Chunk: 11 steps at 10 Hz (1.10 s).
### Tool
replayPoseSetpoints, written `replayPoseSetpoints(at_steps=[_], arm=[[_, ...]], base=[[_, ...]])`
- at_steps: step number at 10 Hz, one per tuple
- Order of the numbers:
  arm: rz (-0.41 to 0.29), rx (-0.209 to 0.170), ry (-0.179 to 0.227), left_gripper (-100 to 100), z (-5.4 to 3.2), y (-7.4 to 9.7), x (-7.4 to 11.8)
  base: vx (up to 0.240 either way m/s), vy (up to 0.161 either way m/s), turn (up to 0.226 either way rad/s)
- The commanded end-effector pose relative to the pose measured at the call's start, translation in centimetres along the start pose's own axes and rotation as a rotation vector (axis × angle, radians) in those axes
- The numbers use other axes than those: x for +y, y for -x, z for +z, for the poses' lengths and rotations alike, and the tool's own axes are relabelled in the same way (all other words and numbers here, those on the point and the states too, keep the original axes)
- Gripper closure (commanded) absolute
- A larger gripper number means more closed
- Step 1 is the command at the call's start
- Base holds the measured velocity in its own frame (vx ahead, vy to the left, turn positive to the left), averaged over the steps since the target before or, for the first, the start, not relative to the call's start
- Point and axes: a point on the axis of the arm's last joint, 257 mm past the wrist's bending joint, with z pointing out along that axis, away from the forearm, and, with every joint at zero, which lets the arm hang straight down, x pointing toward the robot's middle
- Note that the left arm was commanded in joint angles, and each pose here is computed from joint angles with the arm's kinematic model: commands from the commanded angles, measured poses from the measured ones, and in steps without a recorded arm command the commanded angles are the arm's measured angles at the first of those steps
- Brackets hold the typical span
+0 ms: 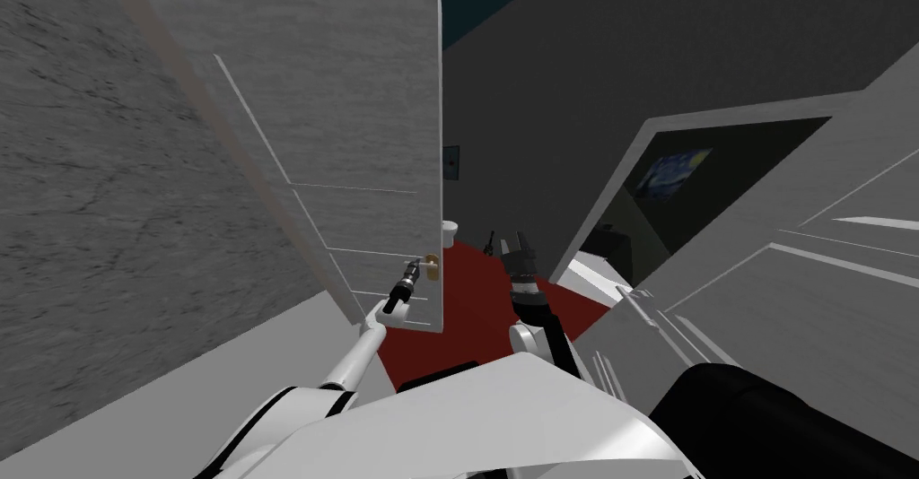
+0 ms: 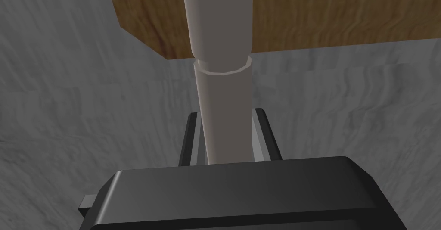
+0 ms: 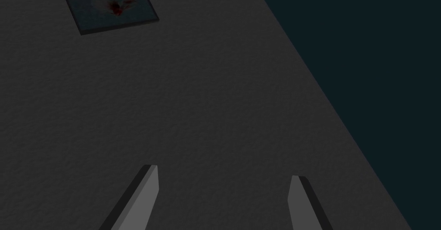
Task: Push the door open
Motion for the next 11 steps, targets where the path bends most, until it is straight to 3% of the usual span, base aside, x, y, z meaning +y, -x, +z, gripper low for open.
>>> replayPoseSetpoints(at_steps=[1,11], arm=[[0.002,-0.016,0.0,100,-0.09,0.9,0.0],[0.005,-0.144,0.0,100,-1.13,7.8,0.0]], base=[[0.116,-0.055,0.039],[0.173,-0.129,0.059]])
